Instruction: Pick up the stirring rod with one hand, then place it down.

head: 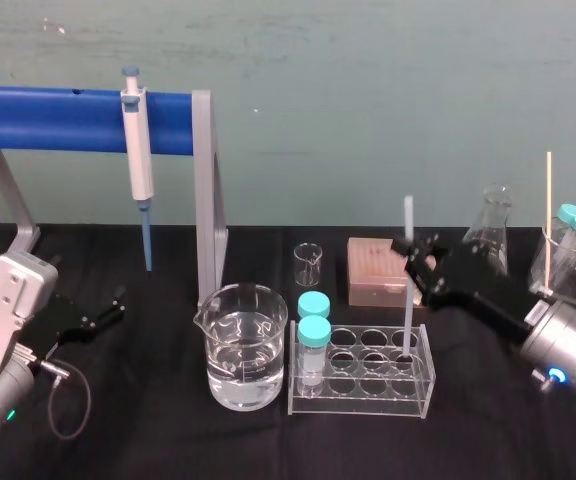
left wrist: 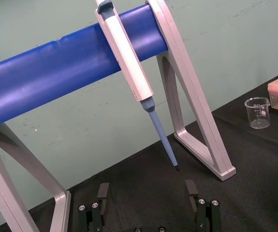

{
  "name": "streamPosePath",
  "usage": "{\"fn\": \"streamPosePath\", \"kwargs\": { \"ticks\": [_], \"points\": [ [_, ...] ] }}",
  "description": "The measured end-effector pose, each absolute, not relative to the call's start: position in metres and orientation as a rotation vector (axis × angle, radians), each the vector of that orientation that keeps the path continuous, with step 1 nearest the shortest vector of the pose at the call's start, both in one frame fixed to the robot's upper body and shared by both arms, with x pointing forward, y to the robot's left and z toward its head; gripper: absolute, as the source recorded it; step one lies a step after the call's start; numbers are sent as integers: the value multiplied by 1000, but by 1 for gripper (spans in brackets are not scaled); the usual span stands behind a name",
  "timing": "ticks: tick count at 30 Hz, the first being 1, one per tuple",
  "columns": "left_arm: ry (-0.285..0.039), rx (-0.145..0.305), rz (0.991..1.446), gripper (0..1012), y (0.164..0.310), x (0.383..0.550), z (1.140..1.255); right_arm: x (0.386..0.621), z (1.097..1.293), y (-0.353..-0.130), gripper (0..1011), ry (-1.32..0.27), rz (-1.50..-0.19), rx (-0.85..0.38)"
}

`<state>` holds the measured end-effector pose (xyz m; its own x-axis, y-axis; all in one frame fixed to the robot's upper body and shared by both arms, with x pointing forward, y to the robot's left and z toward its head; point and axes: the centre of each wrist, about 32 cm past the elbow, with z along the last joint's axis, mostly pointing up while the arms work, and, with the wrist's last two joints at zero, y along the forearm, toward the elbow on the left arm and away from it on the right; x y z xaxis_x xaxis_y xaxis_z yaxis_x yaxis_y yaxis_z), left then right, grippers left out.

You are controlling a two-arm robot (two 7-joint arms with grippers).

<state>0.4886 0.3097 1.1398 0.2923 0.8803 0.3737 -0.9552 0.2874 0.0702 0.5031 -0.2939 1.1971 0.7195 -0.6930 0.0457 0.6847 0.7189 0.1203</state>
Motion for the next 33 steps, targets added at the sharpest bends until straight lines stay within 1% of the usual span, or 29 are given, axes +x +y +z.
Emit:
{"fn": "streamPosePath", "kwargs": {
  "ticks": [5,6,12,21,33],
  "points": [
    [-285,304,1248,1000,310,489,1140,511,1216,-298,72,-159,-766,152],
    [-285,304,1248,1000,310,489,1140,515,1224,-299,72,-188,-769,178],
    [-285,304,1248,1000,310,489,1140,530,1246,-299,72,-262,-775,250],
    [-285,304,1248,1000,310,489,1140,538,1258,-297,72,-290,-778,273],
    [-285,304,1248,1000,310,489,1140,538,1258,-297,72,-294,-779,259]
  ]
}}
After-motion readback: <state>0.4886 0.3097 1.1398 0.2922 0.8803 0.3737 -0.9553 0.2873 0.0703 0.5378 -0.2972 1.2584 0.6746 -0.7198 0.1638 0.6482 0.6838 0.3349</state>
